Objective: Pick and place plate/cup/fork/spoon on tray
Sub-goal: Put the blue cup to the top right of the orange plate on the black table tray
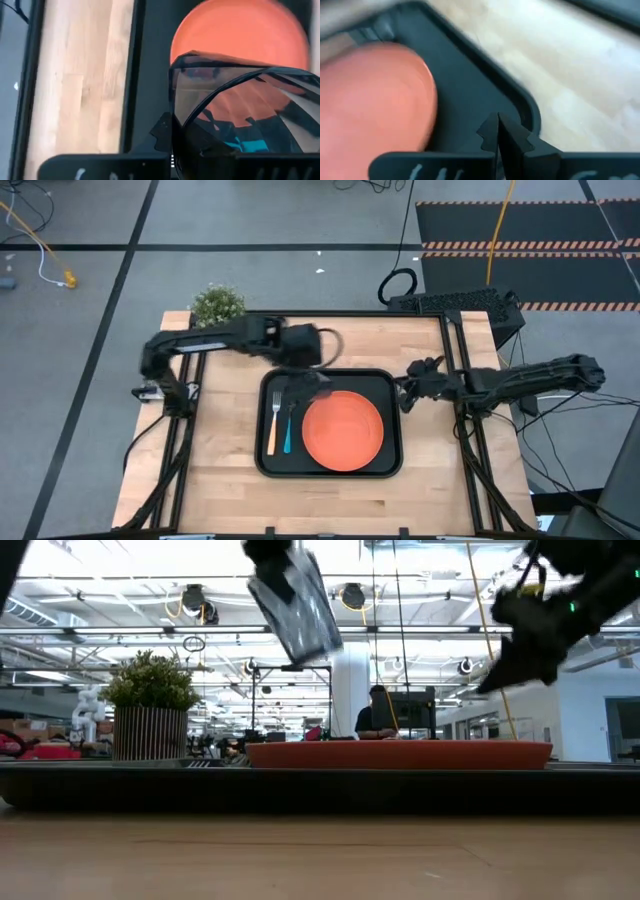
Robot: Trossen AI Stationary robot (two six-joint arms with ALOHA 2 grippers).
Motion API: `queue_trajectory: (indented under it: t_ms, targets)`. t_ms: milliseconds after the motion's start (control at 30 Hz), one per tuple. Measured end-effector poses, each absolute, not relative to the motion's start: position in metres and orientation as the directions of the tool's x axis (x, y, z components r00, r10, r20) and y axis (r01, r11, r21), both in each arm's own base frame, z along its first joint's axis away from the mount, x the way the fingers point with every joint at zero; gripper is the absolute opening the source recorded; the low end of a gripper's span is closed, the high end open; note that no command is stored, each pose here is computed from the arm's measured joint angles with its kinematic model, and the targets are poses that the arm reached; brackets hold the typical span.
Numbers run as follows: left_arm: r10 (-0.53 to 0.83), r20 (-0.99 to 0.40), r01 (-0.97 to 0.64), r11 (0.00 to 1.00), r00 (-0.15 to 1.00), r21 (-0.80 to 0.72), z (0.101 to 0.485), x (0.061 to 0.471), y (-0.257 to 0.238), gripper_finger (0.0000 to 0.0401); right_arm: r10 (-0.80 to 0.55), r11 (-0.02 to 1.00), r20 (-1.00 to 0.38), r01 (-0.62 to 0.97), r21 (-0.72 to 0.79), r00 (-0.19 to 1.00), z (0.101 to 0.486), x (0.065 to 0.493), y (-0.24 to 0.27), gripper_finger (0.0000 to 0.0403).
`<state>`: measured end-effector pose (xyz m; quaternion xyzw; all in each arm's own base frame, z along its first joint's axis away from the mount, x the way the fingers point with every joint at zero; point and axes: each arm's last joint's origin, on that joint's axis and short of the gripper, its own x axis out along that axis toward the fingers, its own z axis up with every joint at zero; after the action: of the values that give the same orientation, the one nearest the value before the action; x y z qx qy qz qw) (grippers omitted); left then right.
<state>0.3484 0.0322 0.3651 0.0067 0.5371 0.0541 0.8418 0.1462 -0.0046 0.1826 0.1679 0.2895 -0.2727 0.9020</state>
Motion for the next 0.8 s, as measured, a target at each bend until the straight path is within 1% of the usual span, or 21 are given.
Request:
queue_trajectory:
  t_ms: [67,200,333,400,500,600,800]
  targets:
    - [0.102,-0.924,-0.060,0.994,0.369,0.086,0.353,0.368,0.044,0.0008,-0.395,0.796,-0.567,0.578,0.181,0.723,0.198,0.144,-0.005,0.0000]
    - [0.115,-0.936,-0.018,0.993,0.332,0.116,0.337,0.406,0.068,0.0008,-0.412,0.792,-0.548,0.584,0.180,0.728,0.220,0.136,-0.006,0.0000]
    - [0.127,-0.909,0.029,0.988,0.398,0.151,0.337,0.431,0.085,0.0008,-0.437,0.780,-0.536,0.601,0.173,0.722,0.236,0.133,-0.007,0.0000]
    - [0.139,-0.889,0.054,0.982,0.435,0.179,0.332,0.438,0.090,0.0008,-0.437,0.778,-0.527,0.600,0.184,0.729,0.240,0.133,-0.007,0.0000]
    - [0.140,-0.889,0.086,0.977,0.437,0.196,0.326,0.442,0.096,0.0008,-0.436,0.770,-0.535,0.608,0.195,0.724,0.239,0.133,-0.007,0.0000]
    - [0.140,-0.895,0.093,0.976,0.424,0.197,0.317,0.446,0.100,0.0008,-0.433,0.740,-0.557,0.633,0.229,0.709,0.236,0.132,-0.006,0.0000]
    - [0.147,-0.902,0.093,0.975,0.406,0.201,0.308,0.450,0.100,0.0008,-0.370,0.731,-0.633,0.634,0.253,0.680,0.214,0.134,-0.003,0.0000]
